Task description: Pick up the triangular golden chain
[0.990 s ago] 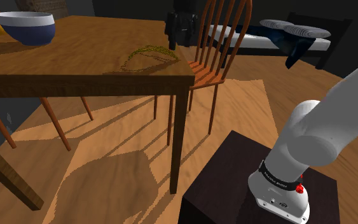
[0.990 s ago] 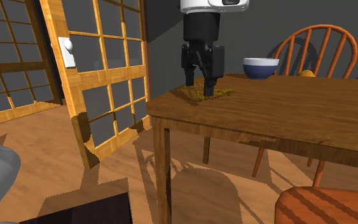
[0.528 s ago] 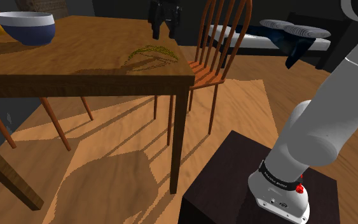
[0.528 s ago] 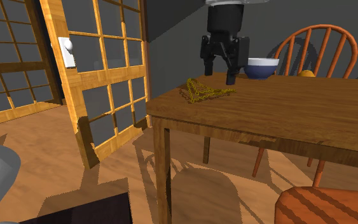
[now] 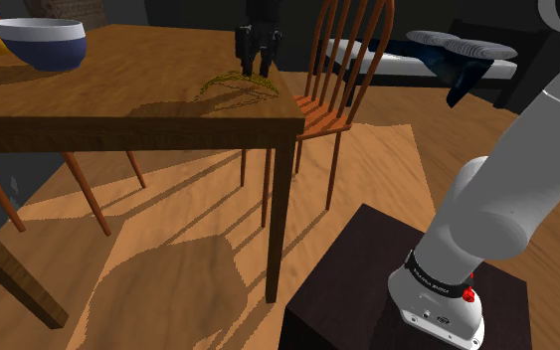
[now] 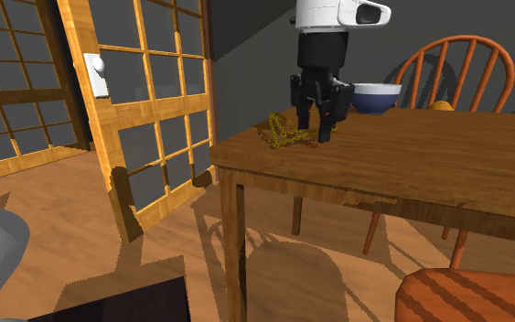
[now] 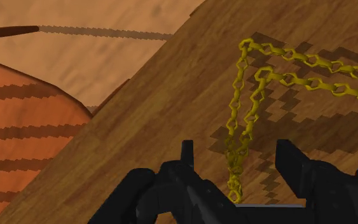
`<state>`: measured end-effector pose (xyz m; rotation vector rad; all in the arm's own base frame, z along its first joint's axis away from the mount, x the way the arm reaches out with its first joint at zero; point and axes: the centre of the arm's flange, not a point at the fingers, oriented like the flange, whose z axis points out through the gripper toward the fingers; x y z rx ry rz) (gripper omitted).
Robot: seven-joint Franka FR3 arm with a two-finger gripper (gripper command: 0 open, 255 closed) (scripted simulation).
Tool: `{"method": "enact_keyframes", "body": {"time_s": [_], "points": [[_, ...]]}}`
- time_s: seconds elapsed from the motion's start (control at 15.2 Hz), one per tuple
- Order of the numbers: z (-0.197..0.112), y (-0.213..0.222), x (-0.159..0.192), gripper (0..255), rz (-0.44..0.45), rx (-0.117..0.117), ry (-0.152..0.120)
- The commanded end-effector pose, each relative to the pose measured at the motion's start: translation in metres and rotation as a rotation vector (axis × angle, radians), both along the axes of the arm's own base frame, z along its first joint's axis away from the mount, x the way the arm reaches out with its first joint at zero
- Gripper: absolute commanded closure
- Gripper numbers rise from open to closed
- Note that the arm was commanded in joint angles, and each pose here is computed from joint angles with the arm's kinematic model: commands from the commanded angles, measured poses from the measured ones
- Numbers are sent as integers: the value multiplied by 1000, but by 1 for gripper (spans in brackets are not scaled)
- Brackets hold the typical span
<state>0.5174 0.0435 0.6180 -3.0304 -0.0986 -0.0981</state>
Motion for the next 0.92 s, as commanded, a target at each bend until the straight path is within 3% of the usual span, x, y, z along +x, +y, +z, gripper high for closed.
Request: {"method": "enact_keyframes", "body": {"time_s": [0.0, 0.53, 0.86], "points": [[-1, 0, 0, 255, 0, 0, 0], [0, 0, 0, 255, 0, 0, 0], [26, 0, 0, 255, 0, 0, 0]]}}
